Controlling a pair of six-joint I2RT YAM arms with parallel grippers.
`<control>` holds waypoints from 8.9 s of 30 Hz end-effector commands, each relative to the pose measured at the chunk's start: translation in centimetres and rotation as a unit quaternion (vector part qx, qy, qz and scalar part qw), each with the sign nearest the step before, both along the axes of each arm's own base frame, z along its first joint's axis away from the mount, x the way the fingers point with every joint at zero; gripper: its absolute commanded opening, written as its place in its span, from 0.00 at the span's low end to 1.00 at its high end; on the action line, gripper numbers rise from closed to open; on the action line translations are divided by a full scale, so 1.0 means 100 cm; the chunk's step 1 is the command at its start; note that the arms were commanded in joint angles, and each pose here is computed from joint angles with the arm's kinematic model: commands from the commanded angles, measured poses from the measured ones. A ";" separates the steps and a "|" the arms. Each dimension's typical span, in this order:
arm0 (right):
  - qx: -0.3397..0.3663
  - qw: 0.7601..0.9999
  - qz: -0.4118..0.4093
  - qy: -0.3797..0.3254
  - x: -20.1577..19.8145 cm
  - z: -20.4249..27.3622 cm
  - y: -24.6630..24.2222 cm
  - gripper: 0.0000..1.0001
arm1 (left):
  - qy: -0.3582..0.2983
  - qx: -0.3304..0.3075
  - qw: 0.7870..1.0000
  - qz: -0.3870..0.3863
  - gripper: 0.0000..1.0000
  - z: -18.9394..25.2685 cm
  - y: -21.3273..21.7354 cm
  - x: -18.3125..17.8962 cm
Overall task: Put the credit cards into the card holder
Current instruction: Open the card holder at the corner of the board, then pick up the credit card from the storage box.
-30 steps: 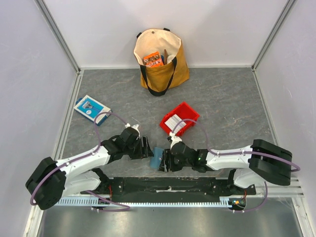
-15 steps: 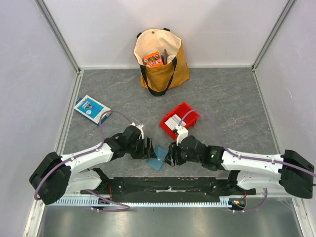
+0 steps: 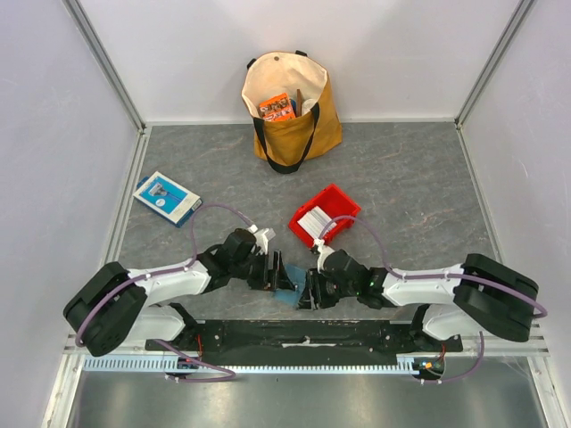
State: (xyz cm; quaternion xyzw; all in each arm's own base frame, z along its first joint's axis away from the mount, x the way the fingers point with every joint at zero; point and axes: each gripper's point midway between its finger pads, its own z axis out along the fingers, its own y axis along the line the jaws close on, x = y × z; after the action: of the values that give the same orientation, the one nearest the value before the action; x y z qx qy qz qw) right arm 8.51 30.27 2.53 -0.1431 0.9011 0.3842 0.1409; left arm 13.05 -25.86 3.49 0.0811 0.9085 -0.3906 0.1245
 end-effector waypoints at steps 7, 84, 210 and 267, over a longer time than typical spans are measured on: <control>0.060 0.992 -0.085 0.074 0.000 -0.018 0.011 0.50 | 0.041 0.011 0.999 0.012 0.79 -0.030 0.013 -0.018; -0.073 0.981 0.176 -0.026 0.004 -0.036 0.006 0.27 | 0.002 0.059 0.997 -0.047 0.02 -0.017 -0.003 0.014; -0.111 0.972 -0.053 -0.199 0.270 0.111 -0.047 0.87 | -0.100 -0.033 0.980 0.171 0.97 0.077 -0.031 0.135; -0.065 0.990 -0.025 -0.123 0.269 0.067 -0.047 0.60 | -0.082 -0.080 0.977 0.181 0.58 0.031 -0.057 0.150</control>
State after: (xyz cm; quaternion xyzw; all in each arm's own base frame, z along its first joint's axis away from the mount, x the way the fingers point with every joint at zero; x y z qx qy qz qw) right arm 35.36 25.41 7.55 -0.1706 0.9138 0.2850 0.2336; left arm 27.26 -30.31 4.93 -0.0765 0.8742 -0.4016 0.2620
